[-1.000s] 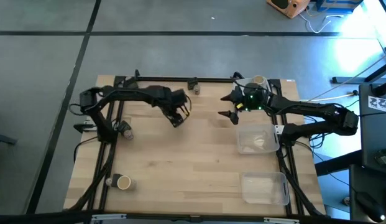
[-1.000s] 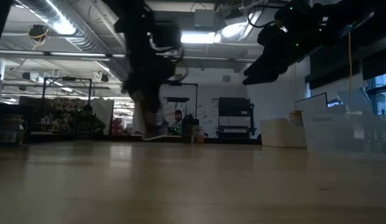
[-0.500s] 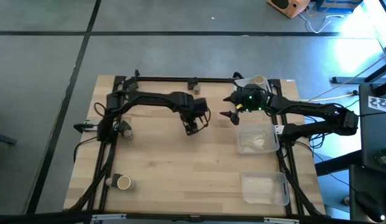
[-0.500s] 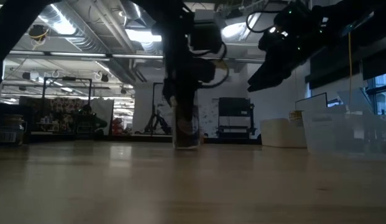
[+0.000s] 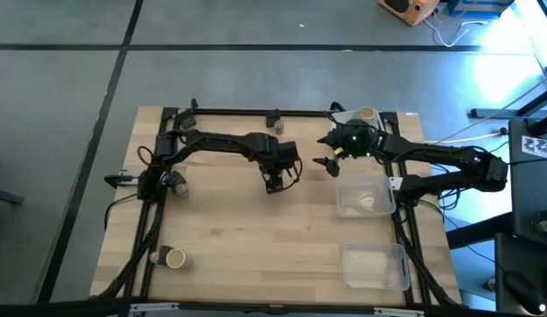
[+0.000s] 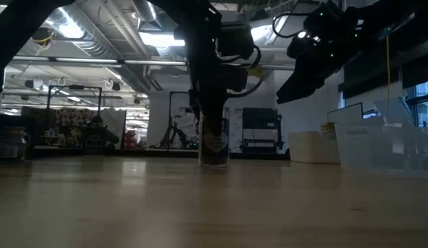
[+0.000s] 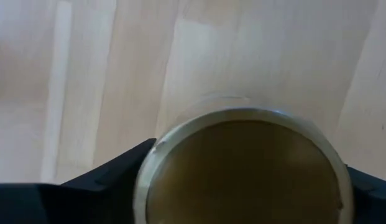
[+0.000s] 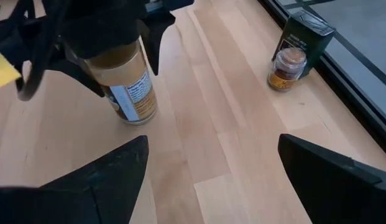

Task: Sort spices by type
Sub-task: Put the top brown seasoning bottle into the white bin

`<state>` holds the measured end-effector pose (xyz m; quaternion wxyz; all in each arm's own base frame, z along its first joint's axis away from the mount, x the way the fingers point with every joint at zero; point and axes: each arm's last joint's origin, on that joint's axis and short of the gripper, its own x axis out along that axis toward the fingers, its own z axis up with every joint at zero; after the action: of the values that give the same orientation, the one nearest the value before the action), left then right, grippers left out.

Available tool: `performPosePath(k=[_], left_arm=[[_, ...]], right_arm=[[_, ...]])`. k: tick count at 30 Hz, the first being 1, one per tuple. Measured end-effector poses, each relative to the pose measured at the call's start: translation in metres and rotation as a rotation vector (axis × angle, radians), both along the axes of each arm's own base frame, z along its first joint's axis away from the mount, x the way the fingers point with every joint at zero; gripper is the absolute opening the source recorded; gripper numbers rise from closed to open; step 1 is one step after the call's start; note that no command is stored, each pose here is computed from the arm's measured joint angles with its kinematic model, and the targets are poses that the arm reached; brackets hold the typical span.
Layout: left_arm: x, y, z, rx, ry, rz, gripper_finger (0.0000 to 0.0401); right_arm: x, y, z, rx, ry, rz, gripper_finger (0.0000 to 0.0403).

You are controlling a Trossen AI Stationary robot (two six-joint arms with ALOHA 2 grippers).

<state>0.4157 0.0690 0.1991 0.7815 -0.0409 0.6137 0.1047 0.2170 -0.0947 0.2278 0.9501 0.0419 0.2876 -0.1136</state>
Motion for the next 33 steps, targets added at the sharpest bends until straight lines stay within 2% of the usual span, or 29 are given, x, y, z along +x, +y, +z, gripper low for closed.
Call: performPosePath(k=[4,12,15,19,22,27,33], left_arm=[[-0.003,-0.005,0.005,0.011,0.014,-0.03,0.0322],[-0.025,-0.015,0.046,0.016,0.005,-0.047,0.0323],[-0.036,-0.017,0.064,0.029,-0.015,-0.046,0.0323],[-0.055,-0.023,0.071,0.07,-0.022,-0.045,0.0323],[-0.071,-0.028,0.062,0.076,-0.059,-0.051,0.0324],[-0.098,-0.039,0.031,0.081,-0.162,-0.049,0.0324],[-0.112,-0.047,-0.004,0.073,-0.314,-0.022,0.0324]], right_arm=[[0.0,0.0,0.0,0.0,0.0,0.001,0.0358],[0.004,-0.001,0.004,-0.014,-0.056,0.007,0.0358],[0.012,0.006,0.005,-0.012,-0.096,0.064,0.0358],[0.026,0.018,0.004,-0.03,-0.153,0.135,0.0358],[0.039,0.027,0.0,-0.043,-0.188,0.175,0.0358],[0.06,0.038,-0.01,-0.055,-0.241,0.228,0.0358],[0.091,0.046,-0.017,-0.036,-0.207,0.272,0.0358]])
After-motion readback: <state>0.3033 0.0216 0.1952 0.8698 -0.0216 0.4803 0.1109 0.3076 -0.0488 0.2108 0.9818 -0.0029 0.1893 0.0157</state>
